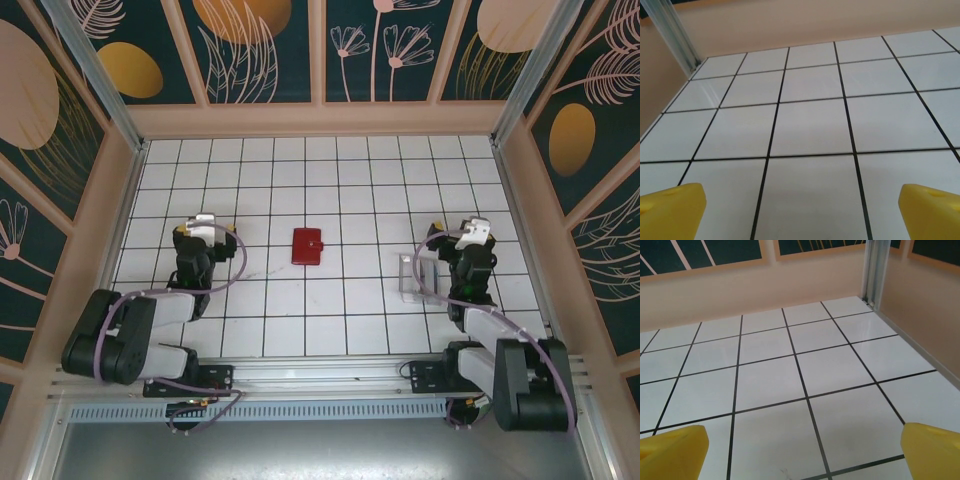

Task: Put the credit cards into the card holder
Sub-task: Reset both arms

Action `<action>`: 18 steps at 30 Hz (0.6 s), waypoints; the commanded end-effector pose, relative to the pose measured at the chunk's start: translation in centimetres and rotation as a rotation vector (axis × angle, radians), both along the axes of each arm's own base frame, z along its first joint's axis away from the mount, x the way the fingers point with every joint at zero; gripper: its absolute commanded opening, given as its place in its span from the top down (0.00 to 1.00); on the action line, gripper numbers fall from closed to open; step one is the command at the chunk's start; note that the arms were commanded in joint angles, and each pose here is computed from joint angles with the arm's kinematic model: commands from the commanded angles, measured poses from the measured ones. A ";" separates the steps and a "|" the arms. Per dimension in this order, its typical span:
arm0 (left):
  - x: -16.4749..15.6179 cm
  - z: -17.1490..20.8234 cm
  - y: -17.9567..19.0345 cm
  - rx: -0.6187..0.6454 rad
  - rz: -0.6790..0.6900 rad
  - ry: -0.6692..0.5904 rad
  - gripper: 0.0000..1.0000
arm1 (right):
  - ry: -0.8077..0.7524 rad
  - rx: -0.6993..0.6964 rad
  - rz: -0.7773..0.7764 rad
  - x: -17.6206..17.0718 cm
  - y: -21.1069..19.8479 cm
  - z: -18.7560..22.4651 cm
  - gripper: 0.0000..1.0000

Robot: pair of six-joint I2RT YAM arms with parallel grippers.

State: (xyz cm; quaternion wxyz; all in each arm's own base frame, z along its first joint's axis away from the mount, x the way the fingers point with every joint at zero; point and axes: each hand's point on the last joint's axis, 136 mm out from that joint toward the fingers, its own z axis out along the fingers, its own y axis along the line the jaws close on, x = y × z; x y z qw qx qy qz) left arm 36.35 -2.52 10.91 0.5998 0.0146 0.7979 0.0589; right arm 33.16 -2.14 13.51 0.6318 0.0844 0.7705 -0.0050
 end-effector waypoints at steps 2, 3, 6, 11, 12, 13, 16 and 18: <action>1.7 3.5 0.6 -0.019 -0.015 -0.151 0.01 | -0.130 0.098 0.007 1.0 -0.7 1.3 0.01; 1.7 3.7 1.5 -0.045 0.013 -0.170 0.01 | -0.137 0.088 0.042 1.2 -0.3 1.5 0.01; 1.3 3.5 3.5 -0.132 0.044 -0.200 0.01 | -0.165 0.046 0.056 1.9 -0.1 1.6 0.01; 1.4 2.7 4.6 -0.162 0.084 -0.203 0.01 | -0.105 0.023 0.088 3.4 0.7 -0.8 0.01; 1.4 2.7 4.6 -0.161 0.082 -0.200 0.01 | -0.091 0.007 0.104 3.9 1.1 -1.0 0.01; 1.4 2.6 4.6 -0.160 0.083 -0.196 0.01 | -0.079 -0.007 0.132 4.1 1.7 -1.1 0.01; 1.4 2.6 4.6 -0.161 0.082 -0.199 0.01 | -0.060 0.001 0.142 4.5 1.8 -1.4 0.01; 1.3 2.6 4.6 -0.159 0.082 -0.198 0.01 | -0.053 0.012 0.131 4.7 1.5 -1.4 0.01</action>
